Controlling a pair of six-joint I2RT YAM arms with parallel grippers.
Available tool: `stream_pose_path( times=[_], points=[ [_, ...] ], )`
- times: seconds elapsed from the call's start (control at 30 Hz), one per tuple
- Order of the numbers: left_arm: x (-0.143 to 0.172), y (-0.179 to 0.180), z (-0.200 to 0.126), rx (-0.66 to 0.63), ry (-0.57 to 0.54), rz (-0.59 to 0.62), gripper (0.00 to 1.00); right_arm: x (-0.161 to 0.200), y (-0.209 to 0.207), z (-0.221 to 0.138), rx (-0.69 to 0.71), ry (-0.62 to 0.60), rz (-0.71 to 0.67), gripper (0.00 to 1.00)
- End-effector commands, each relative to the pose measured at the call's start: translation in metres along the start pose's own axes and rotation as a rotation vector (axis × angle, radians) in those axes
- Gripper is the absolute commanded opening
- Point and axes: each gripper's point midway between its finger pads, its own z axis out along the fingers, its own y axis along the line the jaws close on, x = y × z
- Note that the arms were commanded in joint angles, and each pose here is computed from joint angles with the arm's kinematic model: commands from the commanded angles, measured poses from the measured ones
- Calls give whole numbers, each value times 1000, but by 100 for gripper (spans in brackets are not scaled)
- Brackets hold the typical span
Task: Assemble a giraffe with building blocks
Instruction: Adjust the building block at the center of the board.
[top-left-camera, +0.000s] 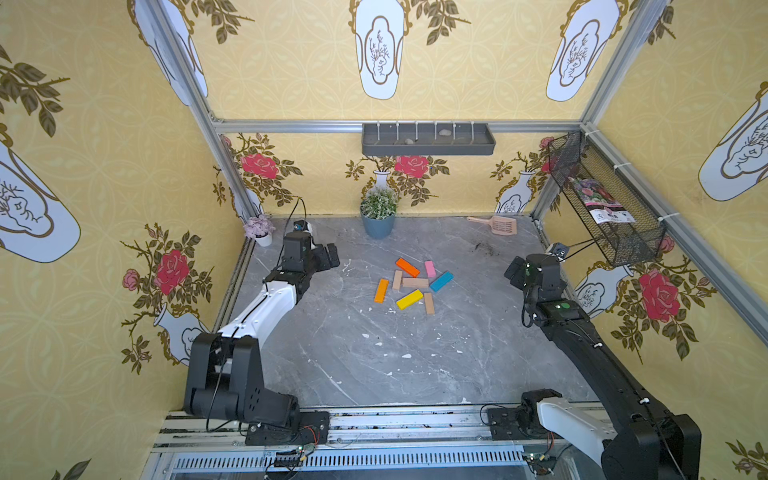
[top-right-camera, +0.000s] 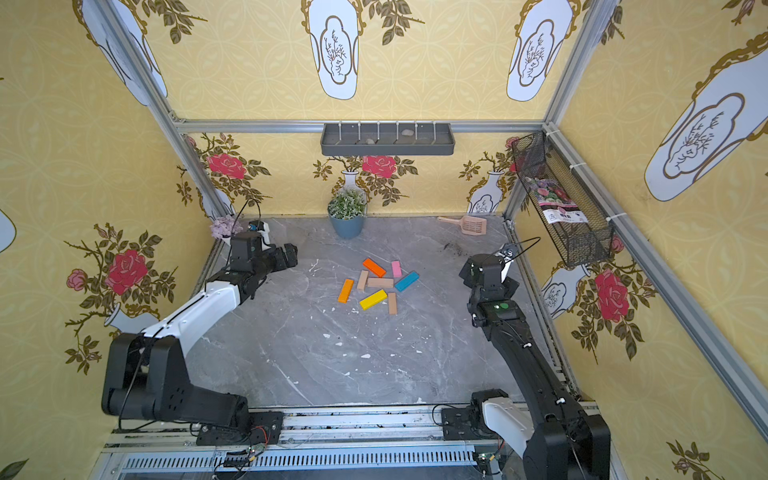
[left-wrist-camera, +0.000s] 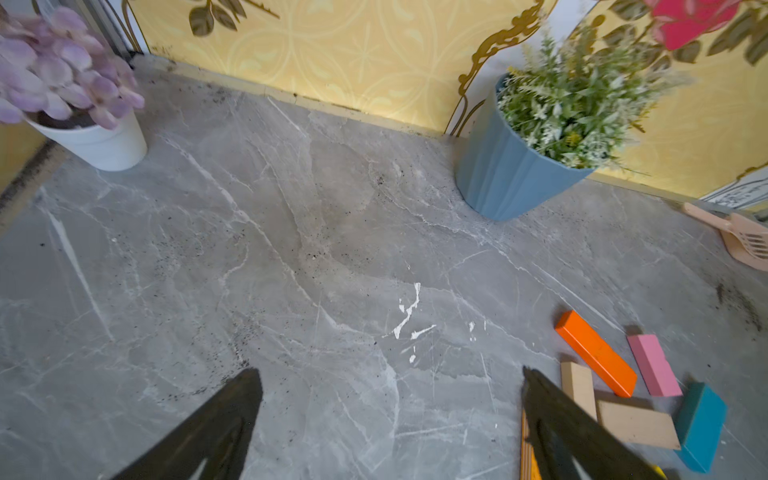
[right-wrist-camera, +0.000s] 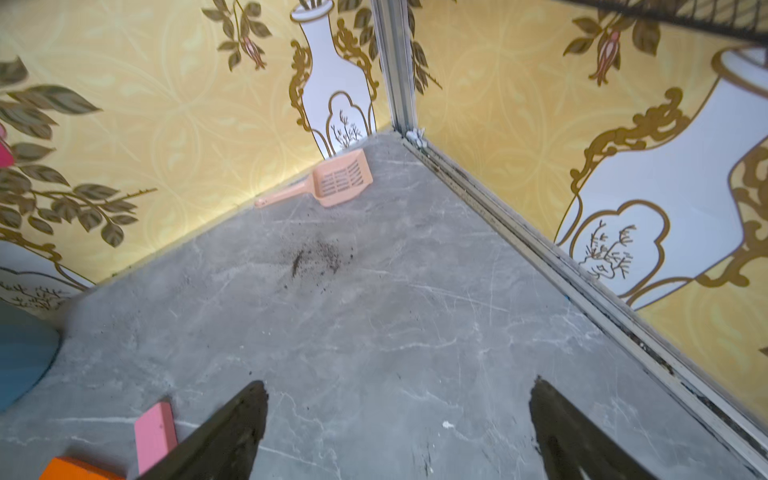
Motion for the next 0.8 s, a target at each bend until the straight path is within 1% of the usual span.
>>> stream_pose_path(
  times=[0.0,0.07,0.13,0.2,0.23,0.27,0.3,0.33,0.4,0.43,0.5,0.53,0.57,0.63,0.7,0.73,0.77],
  points=[
    [16,-21,8,10,10,33,99,6,2,-3,-37,3,39,98],
    [9,-37,2,-40,-75,109,99,7,8,-4,-72,10,42,98],
    [3,-44,3,-71,-86,124,99,12,7,-4,-71,25,54,98],
    [3,-51,10,-70,-63,113,99,21,-7,-1,-3,33,96,98],
    [3,-59,12,-54,-62,115,99,28,-20,2,66,26,125,97],
    [4,-68,14,-34,-71,146,99,35,-32,5,120,13,154,97],
    [5,-80,14,-20,-86,193,99,44,-40,9,157,3,155,97],
    [10,-96,12,-15,-99,245,99,51,-45,13,175,-2,149,97],
    [13,-109,14,-48,-112,306,99,62,-47,17,178,8,154,98],
    [13,-111,16,-69,-109,318,99,67,-46,18,169,17,151,97],
    [14,-110,23,-119,-78,303,99,75,-38,19,123,52,141,98],
    [15,-110,29,-122,-57,287,99,76,-35,18,108,61,143,98],
    [20,-115,36,-96,-15,279,99,75,-31,17,91,61,143,97],
    [22,-120,50,-60,48,210,99,78,-23,14,48,46,129,98],
    [22,-118,66,-65,106,104,99,80,-17,13,11,43,120,98],
    [26,-125,73,-9,158,94,99,81,-15,13,4,44,119,97],
    [29,-133,78,38,183,86,99,81,-15,13,4,46,115,98]
  ],
)
